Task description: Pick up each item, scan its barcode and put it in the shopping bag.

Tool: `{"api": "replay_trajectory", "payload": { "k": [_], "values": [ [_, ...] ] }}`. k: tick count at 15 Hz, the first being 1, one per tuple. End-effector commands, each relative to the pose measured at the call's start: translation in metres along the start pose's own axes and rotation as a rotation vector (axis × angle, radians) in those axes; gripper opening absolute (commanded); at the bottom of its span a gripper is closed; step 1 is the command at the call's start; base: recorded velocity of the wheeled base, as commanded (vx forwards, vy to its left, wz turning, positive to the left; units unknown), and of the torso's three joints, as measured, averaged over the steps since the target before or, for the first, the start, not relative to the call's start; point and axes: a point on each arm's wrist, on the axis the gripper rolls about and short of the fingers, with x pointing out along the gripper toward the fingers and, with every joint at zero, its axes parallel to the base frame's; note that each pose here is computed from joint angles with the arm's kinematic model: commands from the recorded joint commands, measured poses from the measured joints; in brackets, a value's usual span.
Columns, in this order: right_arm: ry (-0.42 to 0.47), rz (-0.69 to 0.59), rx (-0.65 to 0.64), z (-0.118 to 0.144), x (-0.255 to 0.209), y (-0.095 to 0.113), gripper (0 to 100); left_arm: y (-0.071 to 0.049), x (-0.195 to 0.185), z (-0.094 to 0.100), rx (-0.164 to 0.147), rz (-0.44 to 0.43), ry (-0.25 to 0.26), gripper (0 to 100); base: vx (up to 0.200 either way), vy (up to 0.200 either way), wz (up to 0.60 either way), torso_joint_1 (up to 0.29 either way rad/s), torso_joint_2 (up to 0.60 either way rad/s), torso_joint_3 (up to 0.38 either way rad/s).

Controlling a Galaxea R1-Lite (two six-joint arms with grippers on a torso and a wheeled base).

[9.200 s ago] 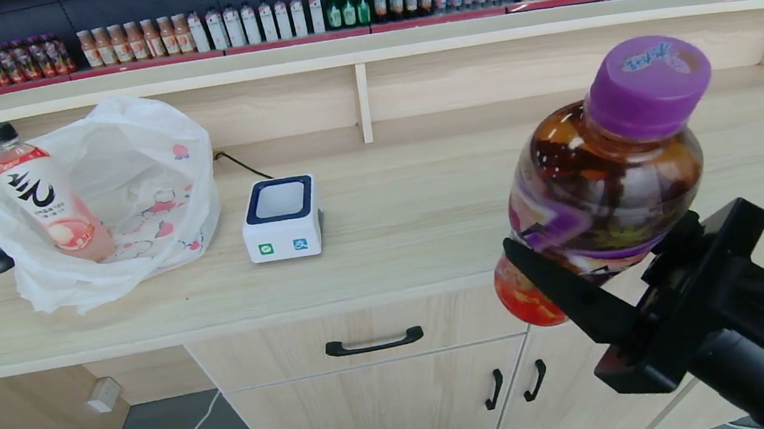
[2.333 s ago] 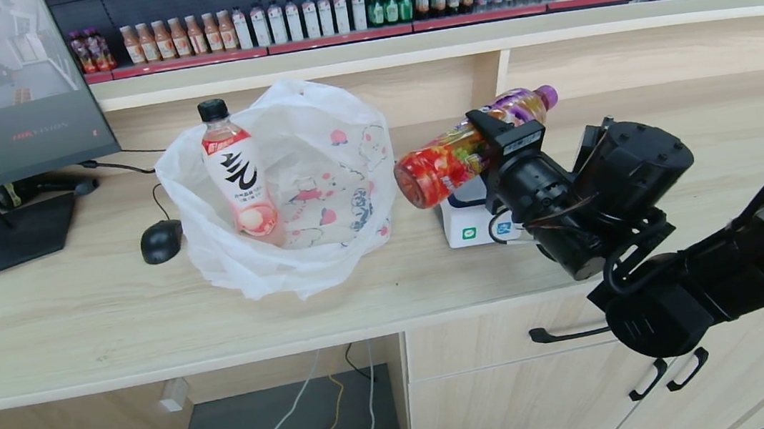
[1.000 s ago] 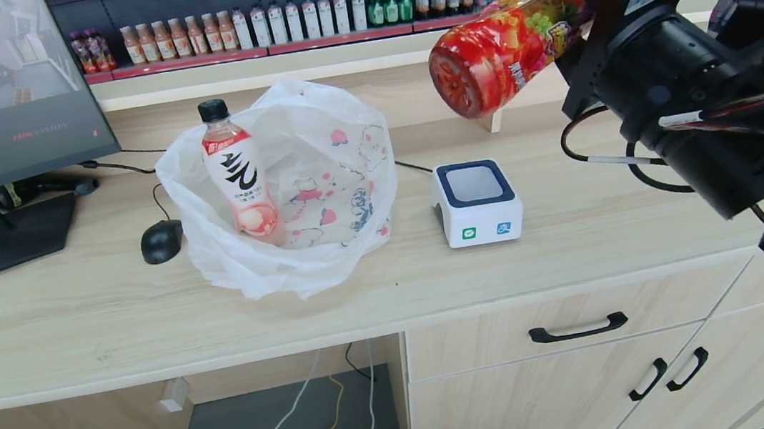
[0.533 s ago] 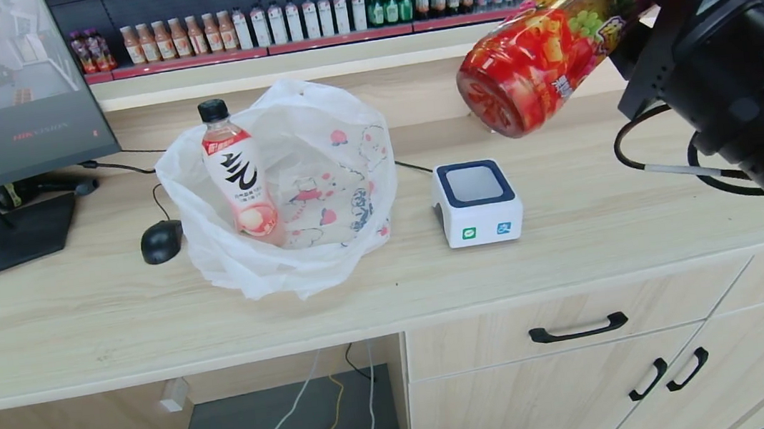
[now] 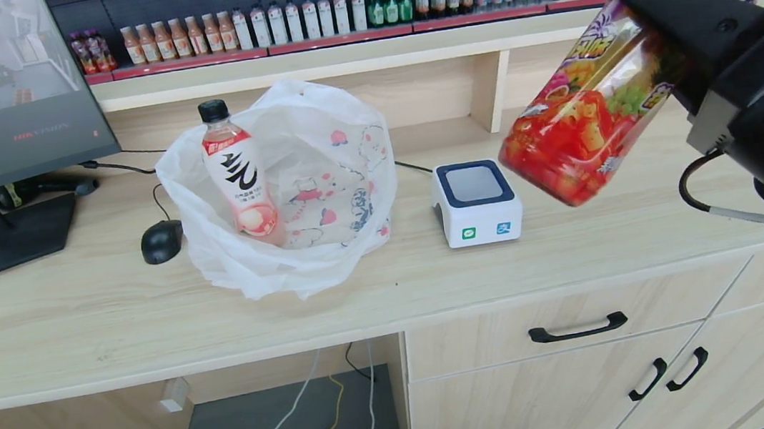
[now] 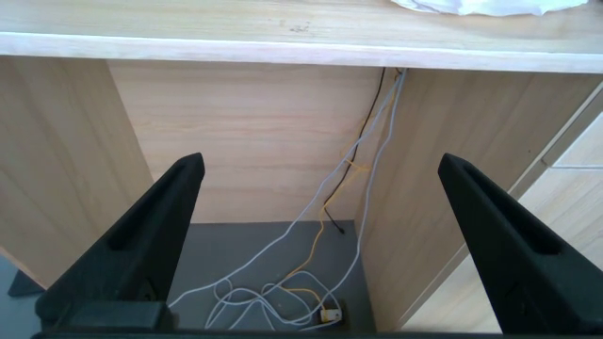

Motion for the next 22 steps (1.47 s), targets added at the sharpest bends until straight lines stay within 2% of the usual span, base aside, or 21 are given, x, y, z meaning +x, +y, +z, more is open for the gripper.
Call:
{"api": "replay_trajectory", "payload": {
  "k": [1, 8, 12, 13, 15, 18, 19, 22],
  "values": [
    [0.011, 0.005, -0.066, 0.001, -0.010, 0.000, 0, 0.000, 0.000, 0.000, 0.001, 0.000, -0.001, 100, 0.000, 0.000, 0.00, 0.000, 0.00, 0.000],
    [0.077, -0.017, -0.389, -0.010, -0.028, -0.010, 0, 0.000, 0.000, 0.000, 0.001, 0.000, -0.001, 100, 0.000, 0.000, 0.00, 0.000, 0.00, 0.000],
    [0.134, -0.129, -0.557, -0.020, -0.053, -0.044, 0, 0.000, 0.000, 0.000, -0.001, 0.000, -0.001, 100, 0.000, 0.000, 0.00, 0.000, 0.00, 0.000],
    [0.182, -0.163, -0.609, -0.023, -0.067, -0.057, 0, 0.000, 0.000, 0.000, -0.002, 0.000, -0.001, 100, 0.000, 0.000, 0.00, 0.000, 0.00, 0.000],
    [0.217, -0.079, -0.625, -0.028, -0.060, -0.057, 0, 0.000, 0.000, 0.000, -0.001, 0.000, -0.001, 100, 0.000, 0.000, 0.00, 0.000, 0.00, 0.000],
    [0.151, -0.098, -0.653, -0.028, -0.025, -0.067, 0, 0.000, 0.000, 0.000, -0.002, 0.001, -0.001, 100, 0.000, 0.000, 0.00, 0.000, 0.00, 0.000],
    [0.130, -0.116, -0.666, -0.030, -0.021, -0.075, 0, 0.000, 0.000, 0.000, -0.005, 0.001, -0.001, 100, 0.000, 0.000, 0.00, 0.000, 0.00, 0.000],
    [0.121, -0.121, -0.675, -0.031, -0.018, -0.077, 0, 0.000, 0.000, 0.000, -0.007, 0.001, -0.001, 100, 0.000, 0.000, 0.00, 0.000, 0.00, 0.000]
  ]
}}
